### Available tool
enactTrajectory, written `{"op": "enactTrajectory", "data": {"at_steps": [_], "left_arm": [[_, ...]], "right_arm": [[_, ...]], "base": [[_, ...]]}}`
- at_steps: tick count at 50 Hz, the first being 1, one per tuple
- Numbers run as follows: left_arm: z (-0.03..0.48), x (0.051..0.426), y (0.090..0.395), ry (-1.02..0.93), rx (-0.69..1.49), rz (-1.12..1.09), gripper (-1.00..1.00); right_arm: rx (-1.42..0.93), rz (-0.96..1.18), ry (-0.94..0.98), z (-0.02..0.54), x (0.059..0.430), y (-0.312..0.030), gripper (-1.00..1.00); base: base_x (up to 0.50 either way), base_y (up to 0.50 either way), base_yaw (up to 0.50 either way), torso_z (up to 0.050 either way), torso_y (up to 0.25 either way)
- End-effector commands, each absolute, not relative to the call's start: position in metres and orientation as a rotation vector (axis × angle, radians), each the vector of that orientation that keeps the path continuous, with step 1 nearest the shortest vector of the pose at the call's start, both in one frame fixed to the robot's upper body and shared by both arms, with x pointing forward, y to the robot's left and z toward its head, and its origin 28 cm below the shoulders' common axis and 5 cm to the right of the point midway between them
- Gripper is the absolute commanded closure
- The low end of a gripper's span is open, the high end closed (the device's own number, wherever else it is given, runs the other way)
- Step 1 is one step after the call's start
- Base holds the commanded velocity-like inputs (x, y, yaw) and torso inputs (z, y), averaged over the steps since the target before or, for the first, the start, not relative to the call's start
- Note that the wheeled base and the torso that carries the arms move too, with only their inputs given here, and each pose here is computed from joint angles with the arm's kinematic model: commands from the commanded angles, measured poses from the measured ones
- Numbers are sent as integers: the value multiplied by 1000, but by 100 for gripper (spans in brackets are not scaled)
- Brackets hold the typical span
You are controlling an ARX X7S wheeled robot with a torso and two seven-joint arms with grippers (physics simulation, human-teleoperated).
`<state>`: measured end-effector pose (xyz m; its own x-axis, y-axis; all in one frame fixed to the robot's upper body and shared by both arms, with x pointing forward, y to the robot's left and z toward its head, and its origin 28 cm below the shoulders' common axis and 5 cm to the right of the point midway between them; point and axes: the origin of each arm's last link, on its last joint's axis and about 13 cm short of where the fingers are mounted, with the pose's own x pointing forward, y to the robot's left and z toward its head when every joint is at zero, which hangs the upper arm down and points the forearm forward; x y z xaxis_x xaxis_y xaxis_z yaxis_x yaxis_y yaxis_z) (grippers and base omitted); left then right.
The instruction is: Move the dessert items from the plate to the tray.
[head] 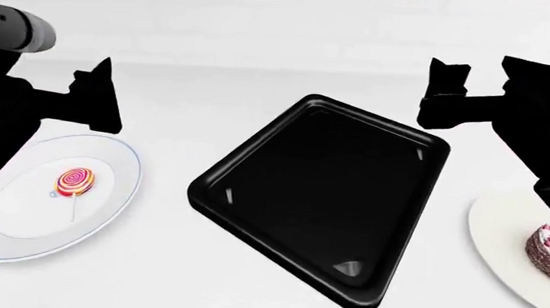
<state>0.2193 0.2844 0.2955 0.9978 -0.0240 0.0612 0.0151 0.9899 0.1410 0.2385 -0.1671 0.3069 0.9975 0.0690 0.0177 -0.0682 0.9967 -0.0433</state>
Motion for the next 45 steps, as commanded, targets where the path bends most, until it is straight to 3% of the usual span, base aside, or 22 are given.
{"op": "enactTrajectory", "data": {"at_steps": [1,5,11,19,45], "left_arm": [[301,220,298,25,156,-2,-100],[286,220,300,111,126,3,-100],[206,224,310,368,-174,150,-100],[202,224,309,457,-199,211,-100],[181,236,312,516,-175,221,-100]], "right_arm": [[-83,73,42,305,243,-169,-100],[-81,73,29,307,249,-170,-100],[-74,75,4,310,252,-173,-100],[-70,72,-10,312,253,-175,-100],[-76,70,-8,310,253,-174,-100]], "base": [[0,0,0,46,133],[0,0,0,47,132],[0,0,0,48,112],[0,0,0,45,85],[0,0,0,0,0]]}}
